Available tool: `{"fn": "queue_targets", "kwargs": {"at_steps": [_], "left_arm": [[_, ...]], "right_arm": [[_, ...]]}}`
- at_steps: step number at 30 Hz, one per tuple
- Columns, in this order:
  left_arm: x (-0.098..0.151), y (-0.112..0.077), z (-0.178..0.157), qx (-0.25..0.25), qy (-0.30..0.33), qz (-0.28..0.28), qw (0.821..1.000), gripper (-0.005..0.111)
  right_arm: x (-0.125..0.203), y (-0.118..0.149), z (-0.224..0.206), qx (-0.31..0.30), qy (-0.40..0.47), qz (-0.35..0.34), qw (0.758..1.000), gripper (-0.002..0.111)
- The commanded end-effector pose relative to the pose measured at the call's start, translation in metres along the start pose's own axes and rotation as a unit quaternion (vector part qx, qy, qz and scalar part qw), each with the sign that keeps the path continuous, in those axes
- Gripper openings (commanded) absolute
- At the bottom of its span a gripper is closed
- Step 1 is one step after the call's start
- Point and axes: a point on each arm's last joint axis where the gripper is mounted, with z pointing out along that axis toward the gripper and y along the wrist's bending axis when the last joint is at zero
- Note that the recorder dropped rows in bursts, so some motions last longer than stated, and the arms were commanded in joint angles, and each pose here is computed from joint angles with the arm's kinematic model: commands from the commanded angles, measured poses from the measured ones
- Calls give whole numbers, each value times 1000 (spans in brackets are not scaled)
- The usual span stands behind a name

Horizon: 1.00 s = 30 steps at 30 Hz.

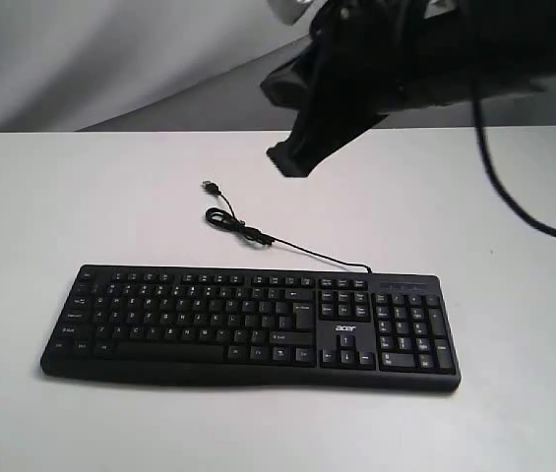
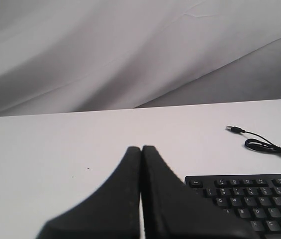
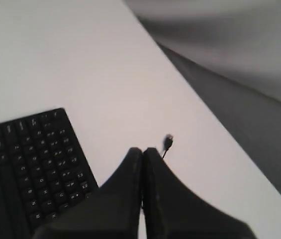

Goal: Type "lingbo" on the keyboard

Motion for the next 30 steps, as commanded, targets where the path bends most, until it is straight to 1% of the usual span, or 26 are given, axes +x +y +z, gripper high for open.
{"fn": "queue_targets", "kwargs": {"at_steps": [1, 12, 13, 14, 17, 20, 23, 25, 27, 30], "left_arm": [[1, 0, 0, 3, -5, -1, 1000, 1], [1, 0, 0, 3, -5, -1, 1000, 1], [1, 0, 0, 3, -5, -1, 1000, 1], [1, 0, 0, 3, -5, -1, 1000, 1], [1, 0, 0, 3, -5, -1, 1000, 1], [1, 0, 0, 3, -5, -1, 1000, 1], [1, 0, 0, 3, -5, -1, 1000, 1], [1, 0, 0, 3, -5, -1, 1000, 1], [1, 0, 0, 3, -5, -1, 1000, 1], [1, 0, 0, 3, -5, -1, 1000, 1]], "right_arm": [[-6, 2, -33, 24, -36, 3, 999, 0], [-27, -1, -82, 70, -114, -6, 991, 0], [-30, -3, -89, 87, -128, -16, 988, 0], [-33, -4, -94, 95, -144, -1, 985, 0], [-38, -13, -114, 117, -197, 124, 965, 0], [-33, -25, -130, 137, -205, 197, 949, 0], [-12, -37, -146, 172, -183, 266, 930, 0], [9, -36, -160, 203, -168, 298, 918, 0], [31, -31, -175, 238, -161, 300, 910, 0], [66, -13, -199, 295, -158, 275, 901, 0]]}}
